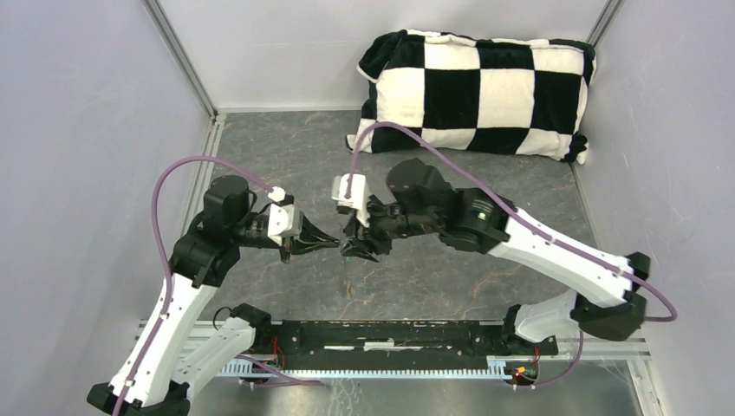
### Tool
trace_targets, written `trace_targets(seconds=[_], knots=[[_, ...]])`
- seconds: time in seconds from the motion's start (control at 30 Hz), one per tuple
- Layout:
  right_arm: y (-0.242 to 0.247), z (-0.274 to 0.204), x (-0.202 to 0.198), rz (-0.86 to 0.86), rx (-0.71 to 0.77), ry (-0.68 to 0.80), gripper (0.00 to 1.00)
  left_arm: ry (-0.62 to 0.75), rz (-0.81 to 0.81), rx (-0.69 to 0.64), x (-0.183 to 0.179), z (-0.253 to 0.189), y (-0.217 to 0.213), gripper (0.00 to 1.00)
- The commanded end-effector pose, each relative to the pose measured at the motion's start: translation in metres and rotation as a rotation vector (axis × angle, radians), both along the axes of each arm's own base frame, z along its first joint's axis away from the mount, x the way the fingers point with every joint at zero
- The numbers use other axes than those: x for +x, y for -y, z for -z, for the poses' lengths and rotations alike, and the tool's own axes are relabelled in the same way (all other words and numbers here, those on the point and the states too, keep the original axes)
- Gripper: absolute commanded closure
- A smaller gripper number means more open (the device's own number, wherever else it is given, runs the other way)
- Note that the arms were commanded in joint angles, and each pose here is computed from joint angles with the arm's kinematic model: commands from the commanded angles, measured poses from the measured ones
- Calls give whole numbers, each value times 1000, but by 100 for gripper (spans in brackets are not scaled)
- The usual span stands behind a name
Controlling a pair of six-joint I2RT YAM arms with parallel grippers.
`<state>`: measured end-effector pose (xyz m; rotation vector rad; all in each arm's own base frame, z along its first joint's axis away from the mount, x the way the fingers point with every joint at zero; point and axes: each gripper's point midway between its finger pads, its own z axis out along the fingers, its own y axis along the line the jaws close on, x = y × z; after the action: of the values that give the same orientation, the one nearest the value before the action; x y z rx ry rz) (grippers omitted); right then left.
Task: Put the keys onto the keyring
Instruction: Adjust the key on the keyring.
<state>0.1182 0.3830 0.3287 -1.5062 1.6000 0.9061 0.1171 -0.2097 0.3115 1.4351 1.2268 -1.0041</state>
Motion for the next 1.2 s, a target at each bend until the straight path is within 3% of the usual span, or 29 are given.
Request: trace_targets(seconds=[0.0,0.2,0.93,1.0,1.17], knots=[[17,-64,7,109,273,90,46,-34,-46,-199,3,-47,10,98],[37,-63,12,198,383,114,38,-3,-145,-321,12,-75,8,98],[2,-56,9,136,454,44,33,42,-151,-359,3,-89,3,98],[1,-53,11,139,447,44,41,41,-148,-357,3,-88,3,98],[4,-53,15,159,430,64,71,46,-147,-354,2,-87,3,98]])
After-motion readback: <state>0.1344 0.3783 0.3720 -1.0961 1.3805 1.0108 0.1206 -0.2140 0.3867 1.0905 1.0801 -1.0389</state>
